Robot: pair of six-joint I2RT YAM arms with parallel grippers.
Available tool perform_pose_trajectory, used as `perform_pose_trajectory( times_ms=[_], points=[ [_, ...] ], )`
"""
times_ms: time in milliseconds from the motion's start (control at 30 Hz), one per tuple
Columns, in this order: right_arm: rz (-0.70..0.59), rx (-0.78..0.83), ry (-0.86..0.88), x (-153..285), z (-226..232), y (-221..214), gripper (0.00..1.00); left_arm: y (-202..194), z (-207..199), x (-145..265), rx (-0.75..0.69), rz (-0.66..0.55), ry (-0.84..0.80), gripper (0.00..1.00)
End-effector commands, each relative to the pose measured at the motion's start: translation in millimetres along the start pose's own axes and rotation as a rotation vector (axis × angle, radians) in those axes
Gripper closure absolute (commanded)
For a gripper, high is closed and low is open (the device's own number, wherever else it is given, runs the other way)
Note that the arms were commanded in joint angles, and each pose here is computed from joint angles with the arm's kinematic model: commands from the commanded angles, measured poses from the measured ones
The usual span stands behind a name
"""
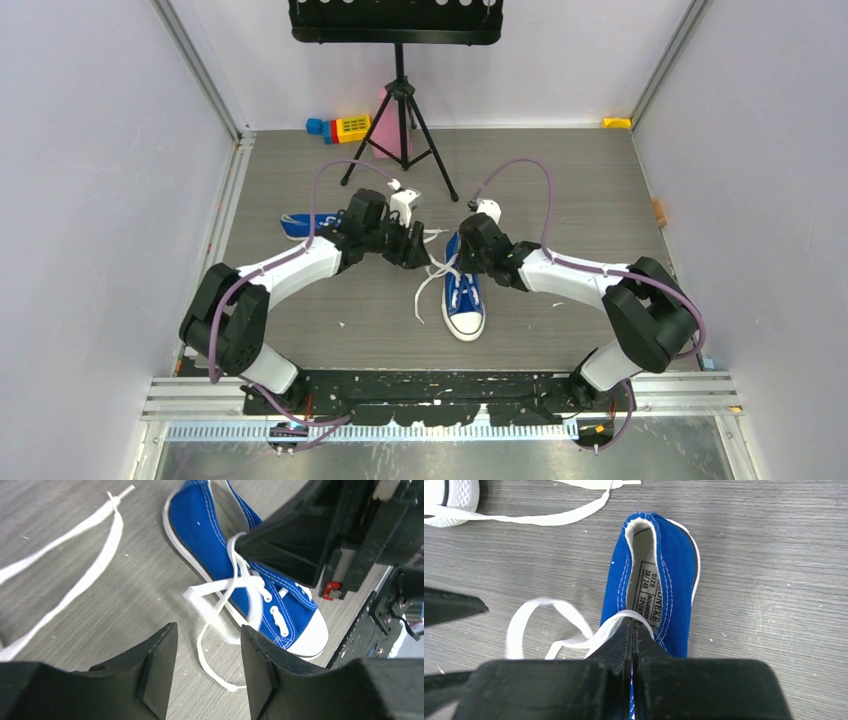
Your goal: Tie the shoes
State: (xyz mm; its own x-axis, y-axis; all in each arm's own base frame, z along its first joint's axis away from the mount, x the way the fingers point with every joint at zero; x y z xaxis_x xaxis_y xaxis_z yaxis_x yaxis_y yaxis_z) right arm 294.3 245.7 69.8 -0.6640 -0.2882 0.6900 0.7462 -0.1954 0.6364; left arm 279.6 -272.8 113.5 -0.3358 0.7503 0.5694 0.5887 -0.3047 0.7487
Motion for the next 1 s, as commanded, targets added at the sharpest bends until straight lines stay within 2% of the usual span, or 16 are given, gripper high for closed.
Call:
perform_pose_trajectory(
  times_ms=[0, 167, 267, 367, 467, 667, 900, 967],
  points=[
    [-0.078, -0.010, 0.031, 9, 9, 18, 1.00, 45, 1, 3, -0.036, -0.108, -0.007, 0.49],
    [-0.078, -0.003, 0.032, 8, 10, 19, 1.00, 63, 19, -8, -0.044, -0.111, 0.068, 0.49],
    [-0.080, -0.002, 0.034, 8, 10, 19, 1.00, 65, 9, -24, -0.041, -0.083, -0.036, 0.58],
    [-0.083, -0.004, 0.041, 8, 11, 20, 1.00, 52, 0, -40, 0.005, -0.027, -0.139, 0.58],
    [-0.087, -0.009, 0.053, 9, 12, 20, 1.00, 44, -5, -50, 0.019, -0.022, -0.203, 0.59],
    [-0.091, -0.024, 0.058, 10, 9, 16, 1.00, 37, -9, -61, 0.047, 0.011, -0.264, 0.62],
    [-0.095, -0.030, 0.069, 12, 10, 16, 1.00, 20, -17, -74, 0.076, 0.063, -0.318, 0.62],
    [-0.091, -0.029, 0.066, 13, 9, 16, 0.95, 15, -17, -75, 0.082, 0.075, -0.318, 0.61]
  ],
)
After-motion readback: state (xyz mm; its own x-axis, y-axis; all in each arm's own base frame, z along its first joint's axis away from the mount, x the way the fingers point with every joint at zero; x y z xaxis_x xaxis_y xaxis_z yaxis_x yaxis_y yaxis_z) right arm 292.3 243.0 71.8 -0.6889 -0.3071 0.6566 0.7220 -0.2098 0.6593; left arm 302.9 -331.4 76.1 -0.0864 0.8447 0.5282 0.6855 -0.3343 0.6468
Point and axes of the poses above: each gripper's point midway between its finger pads, its own x axis back along the fingers, its own z axis along the line the jaws close on, y = z × x, the point moved 1 cm from there along x, back along the fingers, and after that the axes turned 5 degrees about -x, right-handed, at the moved point
